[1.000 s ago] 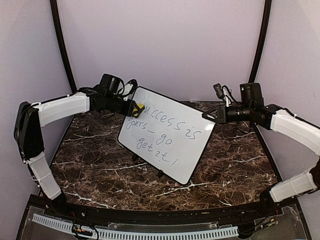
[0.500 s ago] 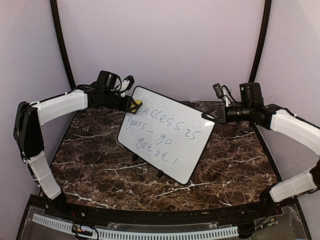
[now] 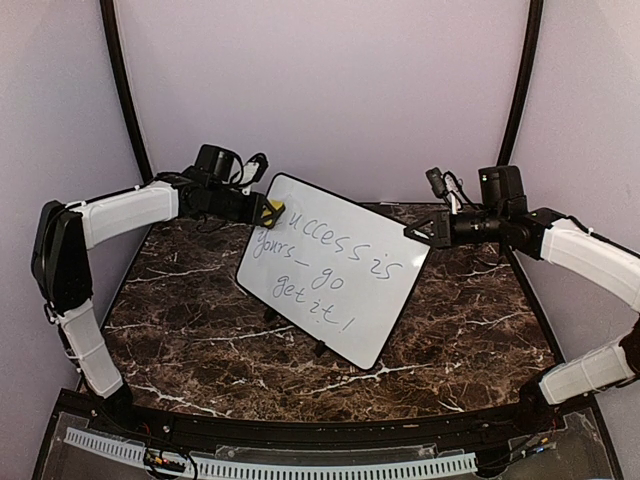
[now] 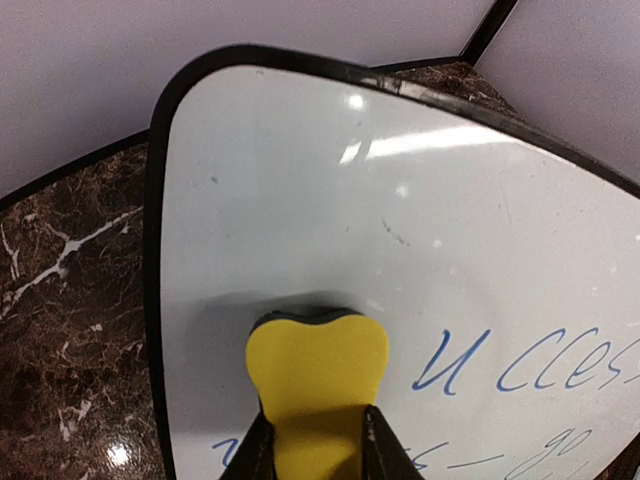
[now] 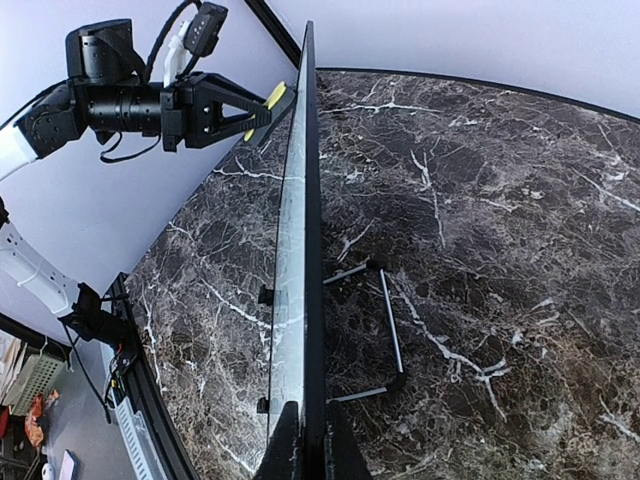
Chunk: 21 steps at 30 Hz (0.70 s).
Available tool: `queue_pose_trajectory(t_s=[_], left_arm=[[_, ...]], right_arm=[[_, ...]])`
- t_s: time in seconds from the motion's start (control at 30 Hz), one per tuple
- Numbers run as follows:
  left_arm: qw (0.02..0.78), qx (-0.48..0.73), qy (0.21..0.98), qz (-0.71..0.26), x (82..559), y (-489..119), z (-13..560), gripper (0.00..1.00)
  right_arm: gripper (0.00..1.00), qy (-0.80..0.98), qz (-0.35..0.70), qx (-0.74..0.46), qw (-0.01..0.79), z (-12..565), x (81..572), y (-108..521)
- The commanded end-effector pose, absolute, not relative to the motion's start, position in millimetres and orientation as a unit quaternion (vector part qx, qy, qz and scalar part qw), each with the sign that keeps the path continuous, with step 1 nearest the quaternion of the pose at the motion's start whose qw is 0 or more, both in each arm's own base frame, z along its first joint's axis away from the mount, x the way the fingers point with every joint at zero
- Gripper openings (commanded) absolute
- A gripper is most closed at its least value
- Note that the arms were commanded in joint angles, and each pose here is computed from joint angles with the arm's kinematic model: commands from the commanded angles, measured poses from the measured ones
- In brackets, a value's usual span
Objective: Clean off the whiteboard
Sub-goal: Erase the center of the whiteboard.
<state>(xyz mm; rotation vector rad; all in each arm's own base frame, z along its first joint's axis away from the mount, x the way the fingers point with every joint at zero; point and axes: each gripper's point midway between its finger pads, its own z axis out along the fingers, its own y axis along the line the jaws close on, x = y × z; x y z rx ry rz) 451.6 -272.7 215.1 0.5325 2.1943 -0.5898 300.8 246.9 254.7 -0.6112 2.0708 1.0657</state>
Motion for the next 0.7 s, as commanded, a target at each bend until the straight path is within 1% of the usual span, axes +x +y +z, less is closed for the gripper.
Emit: queue_pose_trajectory(t_s=[0.0,0.17,0.3,0.47,0.67], left_arm=[[0.344,0.2,0.888,-0.232,425.3,-262.6,183.0,0.12],[0.332,0.197,0.892,-0.233,413.5,-257.7,172.3,0.12],[0.342,0.199,0.889,-0.232,420.4,-259.9,178.1,0.12],[0.361,0.204,0.879,-0.235,436.1,-267.6,198.4,0.12],[0.345,0.202,0.884,-0.244,427.3,-267.6,190.9,0.12]], right_arm=[[0.0,0.748,0.416,-0.318,0.408,284.0,292.0,263.3],[0.0,0.749,0.416,-0.317,0.407,282.5,292.5,263.2],[0.0,0.749,0.415,-0.317,0.407,283.4,292.7,263.3],[0.0,0.75,0.414,-0.317,0.407,282.5,292.4,262.9],[0.0,0.75,0.413,-0.316,0.408,282.9,292.9,262.6]])
